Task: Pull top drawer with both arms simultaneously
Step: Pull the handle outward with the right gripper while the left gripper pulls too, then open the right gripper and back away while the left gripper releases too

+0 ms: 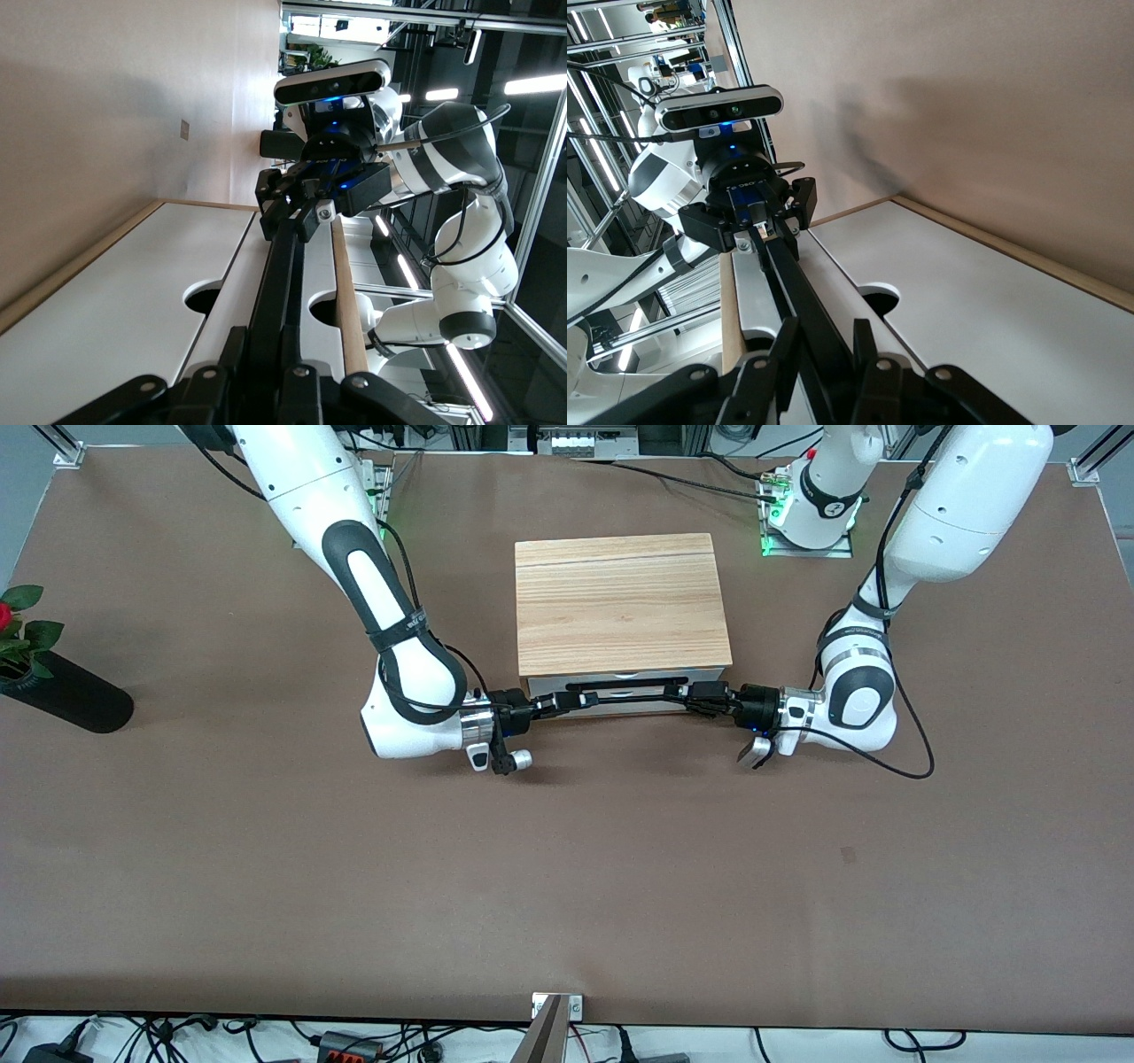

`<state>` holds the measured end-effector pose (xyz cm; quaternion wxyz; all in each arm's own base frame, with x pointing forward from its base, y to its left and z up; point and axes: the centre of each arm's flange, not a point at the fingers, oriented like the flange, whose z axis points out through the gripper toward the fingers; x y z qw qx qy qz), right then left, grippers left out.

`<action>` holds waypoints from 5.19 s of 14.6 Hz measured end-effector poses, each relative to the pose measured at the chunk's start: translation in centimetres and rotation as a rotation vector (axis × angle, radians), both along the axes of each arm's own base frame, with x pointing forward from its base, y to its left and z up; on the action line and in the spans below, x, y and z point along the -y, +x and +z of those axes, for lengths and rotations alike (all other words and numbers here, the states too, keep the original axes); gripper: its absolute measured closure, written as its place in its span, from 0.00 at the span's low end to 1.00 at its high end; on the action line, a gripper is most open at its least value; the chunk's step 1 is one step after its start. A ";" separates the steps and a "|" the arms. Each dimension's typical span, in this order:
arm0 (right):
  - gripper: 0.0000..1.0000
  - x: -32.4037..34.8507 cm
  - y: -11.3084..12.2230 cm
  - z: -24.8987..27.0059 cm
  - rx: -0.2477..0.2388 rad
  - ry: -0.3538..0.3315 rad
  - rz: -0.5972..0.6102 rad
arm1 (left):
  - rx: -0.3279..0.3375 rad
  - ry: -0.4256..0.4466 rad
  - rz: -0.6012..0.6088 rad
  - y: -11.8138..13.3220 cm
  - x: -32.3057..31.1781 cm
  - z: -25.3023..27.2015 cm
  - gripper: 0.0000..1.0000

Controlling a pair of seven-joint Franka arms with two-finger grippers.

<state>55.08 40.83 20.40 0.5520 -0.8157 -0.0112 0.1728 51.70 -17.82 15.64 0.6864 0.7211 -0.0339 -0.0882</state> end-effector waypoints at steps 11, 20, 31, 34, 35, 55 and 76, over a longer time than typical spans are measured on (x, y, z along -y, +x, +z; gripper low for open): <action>0.72 0.2 0.2 -0.1 0.000 0.013 0.007 | 0.006 -0.001 -0.001 0.1 0.2 0.1 0.81; 0.77 1.5 3.1 0.7 0.050 -0.001 -0.007 | 0.033 -0.011 0.010 3.4 0.3 0.0 0.81; 0.78 1.7 5.1 0.5 0.082 -0.003 -0.020 | 0.005 -0.025 0.015 5.8 0.3 -0.6 0.81; 0.78 1.9 5.7 0.5 0.091 -0.002 -0.031 | -0.002 -0.024 0.019 6.8 0.3 -0.6 0.81; 0.78 2.1 6.0 0.5 0.093 -0.002 -0.035 | -0.004 -0.025 0.020 7.3 0.4 -0.6 0.81; 0.34 6.7 9.9 0.7 0.099 -0.096 -0.109 | -0.037 0.001 0.072 13.3 -0.6 -0.4 0.74; 0.00 16.6 15.1 18.4 0.199 -1.019 -0.090 | 0.206 0.921 -0.301 19.5 -12.0 13.0 0.00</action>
